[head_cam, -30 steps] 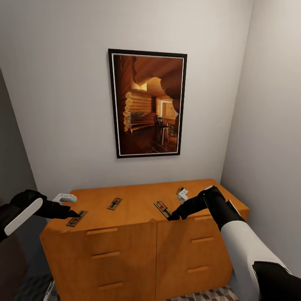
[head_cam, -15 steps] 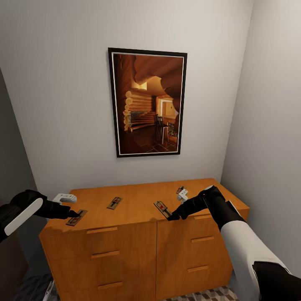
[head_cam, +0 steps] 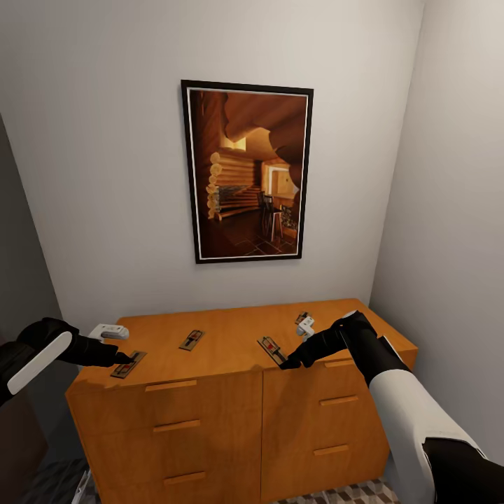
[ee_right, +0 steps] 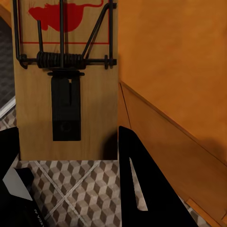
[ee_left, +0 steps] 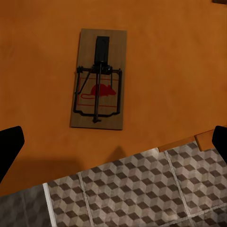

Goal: Take the four mousetraps from the cabinet in the bathroom and place them on the bathroom floor. Make sure all four end up on the same floor surface, and ensure that at least two of them are either under or directly next to the same bathroom sink.

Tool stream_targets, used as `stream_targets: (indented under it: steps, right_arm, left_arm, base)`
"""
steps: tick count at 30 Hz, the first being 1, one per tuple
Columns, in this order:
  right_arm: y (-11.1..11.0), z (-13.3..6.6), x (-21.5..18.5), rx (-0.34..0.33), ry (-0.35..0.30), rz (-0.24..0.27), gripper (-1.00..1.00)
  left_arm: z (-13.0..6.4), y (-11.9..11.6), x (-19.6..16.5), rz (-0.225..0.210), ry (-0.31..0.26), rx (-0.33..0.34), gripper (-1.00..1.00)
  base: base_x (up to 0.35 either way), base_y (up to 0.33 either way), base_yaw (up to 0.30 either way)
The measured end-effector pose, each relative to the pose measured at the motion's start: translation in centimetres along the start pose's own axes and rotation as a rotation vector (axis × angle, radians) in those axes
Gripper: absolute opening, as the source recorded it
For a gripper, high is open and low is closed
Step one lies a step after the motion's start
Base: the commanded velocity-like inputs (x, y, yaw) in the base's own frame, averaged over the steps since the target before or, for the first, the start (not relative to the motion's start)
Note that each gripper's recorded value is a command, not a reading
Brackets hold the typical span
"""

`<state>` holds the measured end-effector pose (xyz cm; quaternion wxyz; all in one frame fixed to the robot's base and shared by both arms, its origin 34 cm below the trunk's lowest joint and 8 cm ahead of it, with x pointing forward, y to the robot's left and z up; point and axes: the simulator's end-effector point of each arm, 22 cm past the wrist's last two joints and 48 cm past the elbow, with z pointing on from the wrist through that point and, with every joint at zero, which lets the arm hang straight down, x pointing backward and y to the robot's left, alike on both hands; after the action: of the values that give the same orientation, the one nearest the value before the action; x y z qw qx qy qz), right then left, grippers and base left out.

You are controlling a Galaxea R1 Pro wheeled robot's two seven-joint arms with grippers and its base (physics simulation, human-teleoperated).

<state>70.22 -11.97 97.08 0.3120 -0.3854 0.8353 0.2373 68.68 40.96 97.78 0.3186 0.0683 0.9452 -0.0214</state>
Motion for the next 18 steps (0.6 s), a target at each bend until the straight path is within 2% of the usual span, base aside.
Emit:
stream_targets:
  steps: [12,18]
  right_arm:
    - [0.06,0.04,-0.04,-0.001,0.0,-0.001,-1.0]
    - [0.09,0.01,-0.06,-0.001,-0.001,-0.001,-1.0]
  left_arm:
    - [0.01,-0.02,0.0,0.0,0.0,0.0,1.0]
    - [-0.04,-0.03,-0.01,0.0,-0.001,0.0,1.0]
  base:
    - [0.004,0.0,0.0]
    - [0.167,0.0,0.0]
